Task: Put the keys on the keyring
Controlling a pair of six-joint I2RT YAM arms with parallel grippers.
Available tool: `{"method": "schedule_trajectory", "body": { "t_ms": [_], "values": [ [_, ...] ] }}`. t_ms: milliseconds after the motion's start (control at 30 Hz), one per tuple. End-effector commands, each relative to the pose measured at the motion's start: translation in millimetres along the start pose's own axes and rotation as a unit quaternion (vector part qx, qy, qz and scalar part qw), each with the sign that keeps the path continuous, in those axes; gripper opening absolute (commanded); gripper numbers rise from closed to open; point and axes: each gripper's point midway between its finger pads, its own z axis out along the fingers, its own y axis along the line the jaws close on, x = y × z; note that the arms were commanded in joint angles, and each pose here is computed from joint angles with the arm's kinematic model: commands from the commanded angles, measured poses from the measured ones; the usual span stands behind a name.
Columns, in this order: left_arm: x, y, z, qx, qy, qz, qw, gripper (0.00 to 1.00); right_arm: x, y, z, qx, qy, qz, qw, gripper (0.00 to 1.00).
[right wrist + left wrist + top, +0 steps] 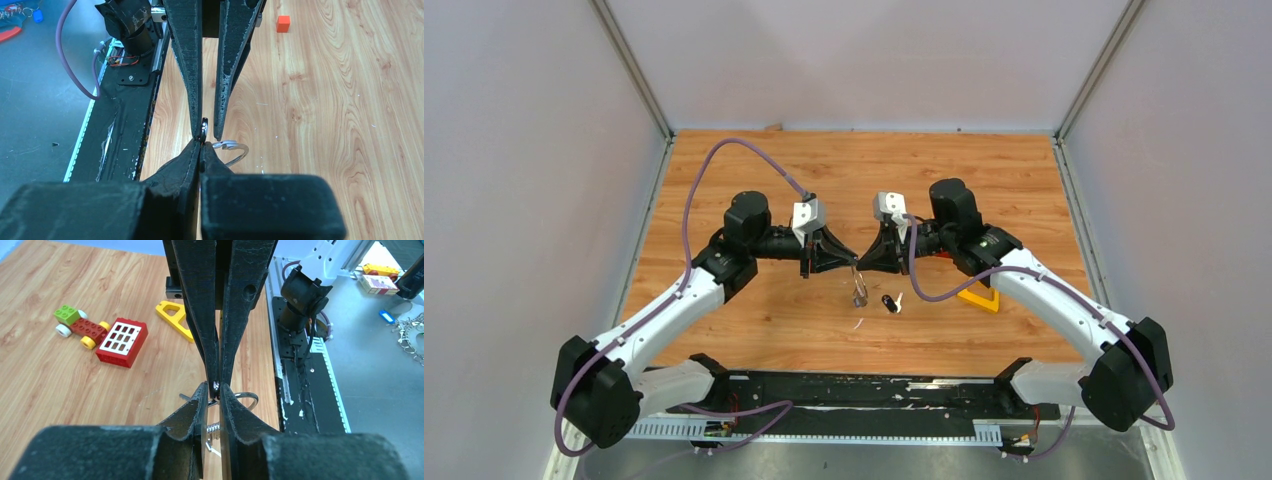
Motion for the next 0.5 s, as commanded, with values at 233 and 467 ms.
{"method": "schedule_trajectory", "body": {
  "t_ms": [233, 467],
  "values": [
    [-2.6, -5.8, -0.5, 0.019, -0.001, 0.028, 0.999, 0.21, -19.0, 8.8, -7.0, -0.015, -0.027, -0.040, 0.999, 0.00],
    [-2.9, -8.0, -2.4, 0.021, -0.004, 0.043, 0.999, 0.18, -19.9, 9.8, -7.2, -0.021, -0.030, -0.036, 0.999, 0.00]
  ]
}}
